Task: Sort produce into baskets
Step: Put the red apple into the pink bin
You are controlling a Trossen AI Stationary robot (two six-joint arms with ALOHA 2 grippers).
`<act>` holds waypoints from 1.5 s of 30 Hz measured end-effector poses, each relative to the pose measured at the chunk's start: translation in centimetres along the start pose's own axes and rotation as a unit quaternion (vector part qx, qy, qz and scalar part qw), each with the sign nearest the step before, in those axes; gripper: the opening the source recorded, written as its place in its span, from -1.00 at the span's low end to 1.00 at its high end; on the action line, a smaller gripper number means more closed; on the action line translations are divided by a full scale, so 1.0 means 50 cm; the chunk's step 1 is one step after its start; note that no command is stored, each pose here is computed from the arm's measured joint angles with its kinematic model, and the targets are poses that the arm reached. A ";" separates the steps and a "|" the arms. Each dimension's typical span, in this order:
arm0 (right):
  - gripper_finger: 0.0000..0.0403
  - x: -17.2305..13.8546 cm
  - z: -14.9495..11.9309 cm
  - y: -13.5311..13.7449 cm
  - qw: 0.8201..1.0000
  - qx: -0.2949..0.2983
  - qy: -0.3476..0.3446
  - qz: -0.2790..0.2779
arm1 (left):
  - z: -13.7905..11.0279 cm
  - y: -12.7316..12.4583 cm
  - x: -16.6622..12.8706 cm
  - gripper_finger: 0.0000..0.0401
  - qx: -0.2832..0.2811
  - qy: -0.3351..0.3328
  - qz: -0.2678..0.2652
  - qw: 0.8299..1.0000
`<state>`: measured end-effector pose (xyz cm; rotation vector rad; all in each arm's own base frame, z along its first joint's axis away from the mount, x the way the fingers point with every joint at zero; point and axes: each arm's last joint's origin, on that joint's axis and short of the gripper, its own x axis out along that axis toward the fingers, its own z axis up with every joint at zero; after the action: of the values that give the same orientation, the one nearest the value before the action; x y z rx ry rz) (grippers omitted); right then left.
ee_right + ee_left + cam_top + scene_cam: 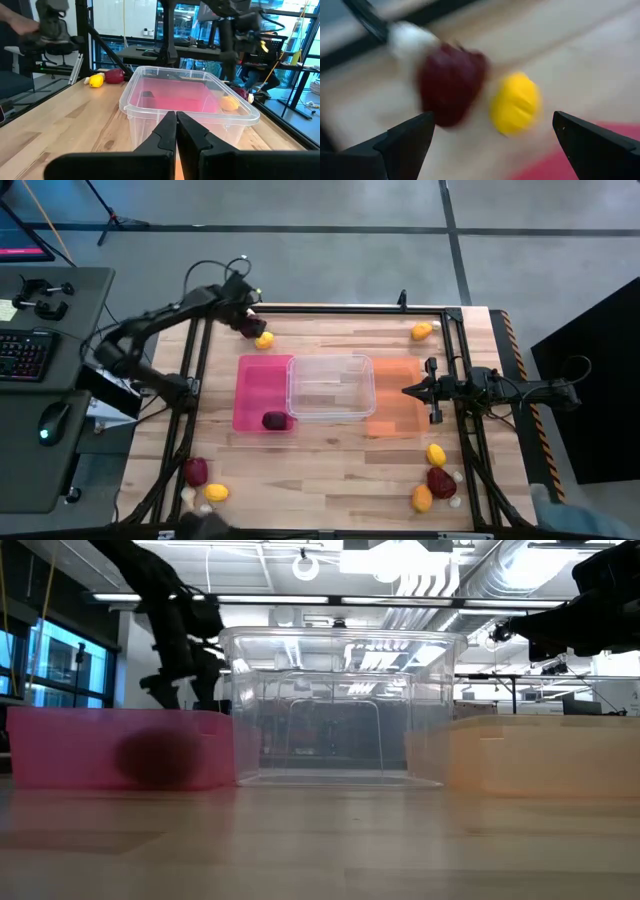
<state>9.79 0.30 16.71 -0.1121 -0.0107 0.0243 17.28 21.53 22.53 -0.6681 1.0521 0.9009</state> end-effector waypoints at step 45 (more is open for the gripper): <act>-1.00 0.000 0.000 0.000 1.000 0.000 0.000 0.000 | 0.035 -0.004 0.001 0.30 0.077 0.017 0.043 0.996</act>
<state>9.78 0.30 16.71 -0.1121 -0.0110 0.0249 18.21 22.87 23.14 -0.5133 1.1752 0.8754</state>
